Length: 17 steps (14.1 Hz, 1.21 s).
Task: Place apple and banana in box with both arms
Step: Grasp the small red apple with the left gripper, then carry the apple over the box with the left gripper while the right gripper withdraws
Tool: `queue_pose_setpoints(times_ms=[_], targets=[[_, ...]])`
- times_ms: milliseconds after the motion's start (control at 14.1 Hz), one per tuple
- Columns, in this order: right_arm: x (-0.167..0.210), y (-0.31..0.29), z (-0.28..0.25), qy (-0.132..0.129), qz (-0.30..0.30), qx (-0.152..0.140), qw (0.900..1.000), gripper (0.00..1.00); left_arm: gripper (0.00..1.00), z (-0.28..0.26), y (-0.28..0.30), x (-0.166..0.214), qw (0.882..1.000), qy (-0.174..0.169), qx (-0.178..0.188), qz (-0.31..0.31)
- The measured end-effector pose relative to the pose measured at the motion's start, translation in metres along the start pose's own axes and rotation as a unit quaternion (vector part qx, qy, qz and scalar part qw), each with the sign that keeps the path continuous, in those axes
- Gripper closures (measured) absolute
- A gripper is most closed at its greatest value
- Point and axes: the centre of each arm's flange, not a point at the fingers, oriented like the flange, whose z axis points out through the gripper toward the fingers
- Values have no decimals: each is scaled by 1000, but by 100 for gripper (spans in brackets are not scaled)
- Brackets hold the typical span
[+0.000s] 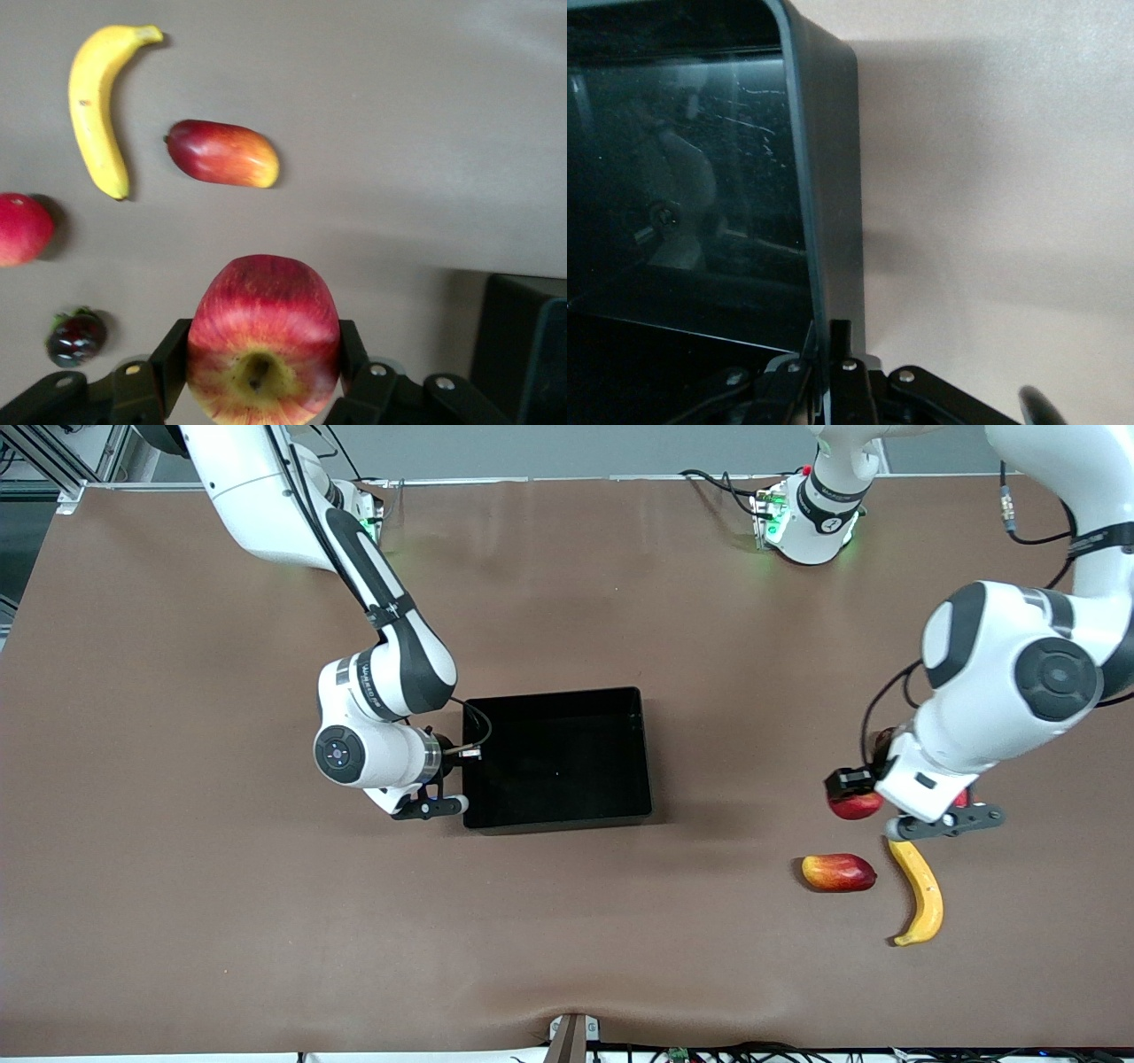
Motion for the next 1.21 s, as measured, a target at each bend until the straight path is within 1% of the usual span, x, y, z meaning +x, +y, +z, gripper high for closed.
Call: queue_pose_setpoints(times_ms=[213,356,427,498,711,782,854,996,1067,1209], targets=[[-1,-7,2,2,38,11,999,94,30,3,48,-22,999,-3,-1,-40],[-4,-20,5,5,62,11,998,94,30,11,94,-46,997,-10,0,-74],[-5,-25,7,4,64,11,998,87,30,16,113,-58,996,-13,1,-91],[-7,-29,8,4,61,10,998,78,30,22,129,-68,995,-18,3,-99],[-6,-40,-8,10,55,15,998,45,30,48,164,-90,995,-34,12,-98],[-5,-39,-20,6,56,17,998,36,30,57,174,-95,995,-37,11,-96],[-4,-35,-38,-2,58,20,998,25,30,63,185,-99,995,-38,9,-90],[-3,-22,-86,-31,62,28,997,7,30,70,212,-110,996,-39,2,-83],[-4,-13,-116,-43,62,32,997,0,30,73,223,-115,996,-40,1,-82],[-6,14,-178,-63,66,37,995,0,30,79,239,-122,996,-43,0,-79]])
